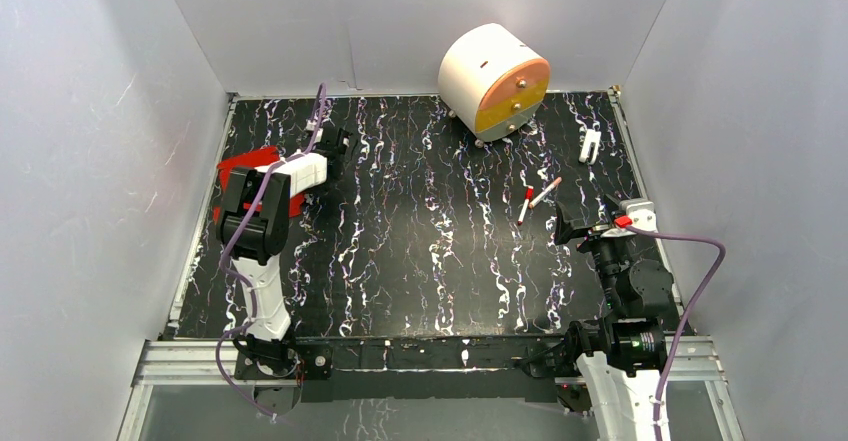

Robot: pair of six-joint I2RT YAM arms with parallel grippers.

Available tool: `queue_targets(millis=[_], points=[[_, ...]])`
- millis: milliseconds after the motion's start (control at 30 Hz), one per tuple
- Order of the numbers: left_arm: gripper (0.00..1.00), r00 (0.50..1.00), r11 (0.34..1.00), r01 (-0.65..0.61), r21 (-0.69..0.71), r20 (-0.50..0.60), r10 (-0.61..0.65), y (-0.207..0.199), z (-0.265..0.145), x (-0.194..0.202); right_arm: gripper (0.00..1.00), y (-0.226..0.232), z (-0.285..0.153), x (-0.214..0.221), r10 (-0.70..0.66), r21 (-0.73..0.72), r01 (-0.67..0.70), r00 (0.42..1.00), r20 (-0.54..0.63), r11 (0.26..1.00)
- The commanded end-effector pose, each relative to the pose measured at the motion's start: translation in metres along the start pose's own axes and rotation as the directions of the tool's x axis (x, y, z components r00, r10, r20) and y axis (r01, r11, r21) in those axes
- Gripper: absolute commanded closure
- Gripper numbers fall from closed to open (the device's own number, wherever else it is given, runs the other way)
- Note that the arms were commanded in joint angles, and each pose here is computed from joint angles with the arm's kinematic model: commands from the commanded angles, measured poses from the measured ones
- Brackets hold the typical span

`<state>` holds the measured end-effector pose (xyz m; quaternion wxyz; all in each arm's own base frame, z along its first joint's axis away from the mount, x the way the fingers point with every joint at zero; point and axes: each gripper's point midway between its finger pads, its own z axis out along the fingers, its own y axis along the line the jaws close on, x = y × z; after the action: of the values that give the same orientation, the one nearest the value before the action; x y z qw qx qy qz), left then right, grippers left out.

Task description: Fold the paper box

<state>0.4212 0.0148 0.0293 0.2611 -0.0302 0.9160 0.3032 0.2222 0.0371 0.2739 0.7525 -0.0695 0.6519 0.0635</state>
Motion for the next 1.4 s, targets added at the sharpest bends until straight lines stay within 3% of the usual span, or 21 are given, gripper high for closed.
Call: queue_targets(millis=[0, 267, 633, 867, 1133, 1200, 1367], points=[[0.99, 1.0, 1.0, 0.01, 0.022, -0.008, -0.01, 0.005, -0.009, 0.001, 0.01, 0.002, 0.0, -0.018, -0.006, -0.011, 0.007, 0.997, 0.071, 1.0], [1.0, 0.998, 0.993, -0.058, 0.105, 0.032, 0.055, -0.021, -0.05, 0.003, 0.01, 0.004, -0.001, -0.02, -0.006, -0.017, 0.007, 0.996, 0.083, 1.0], [1.0, 0.963, 0.93, -0.249, 0.27, 0.172, 0.208, -0.104, -0.144, 0.019, 0.01, 0.006, 0.0, -0.018, -0.003, -0.025, 0.004, 0.998, 0.07, 1.0], [1.0, 0.883, 0.855, -0.432, 0.287, 0.327, 0.336, -0.15, -0.217, 0.048, 0.01, 0.005, 0.002, -0.013, -0.001, -0.024, 0.002, 0.999, 0.045, 1.0], [1.0, 0.737, 0.734, -0.618, 0.281, 0.532, 0.416, -0.189, -0.305, 0.103, 0.01, 0.003, 0.004, -0.008, 0.001, -0.011, -0.001, 1.0, 0.014, 1.0], [1.0, 0.721, 0.709, -0.641, 0.294, 0.55, 0.423, -0.192, -0.315, 0.115, 0.01, 0.003, 0.006, -0.006, 0.003, -0.012, -0.003, 1.0, -0.003, 1.0], [0.76, 0.757, 0.704, -0.604, 0.375, 0.547, 0.358, -0.179, -0.33, 0.124, 0.01, 0.004, 0.009, -0.005, 0.005, -0.023, -0.006, 1.0, -0.027, 1.0]])
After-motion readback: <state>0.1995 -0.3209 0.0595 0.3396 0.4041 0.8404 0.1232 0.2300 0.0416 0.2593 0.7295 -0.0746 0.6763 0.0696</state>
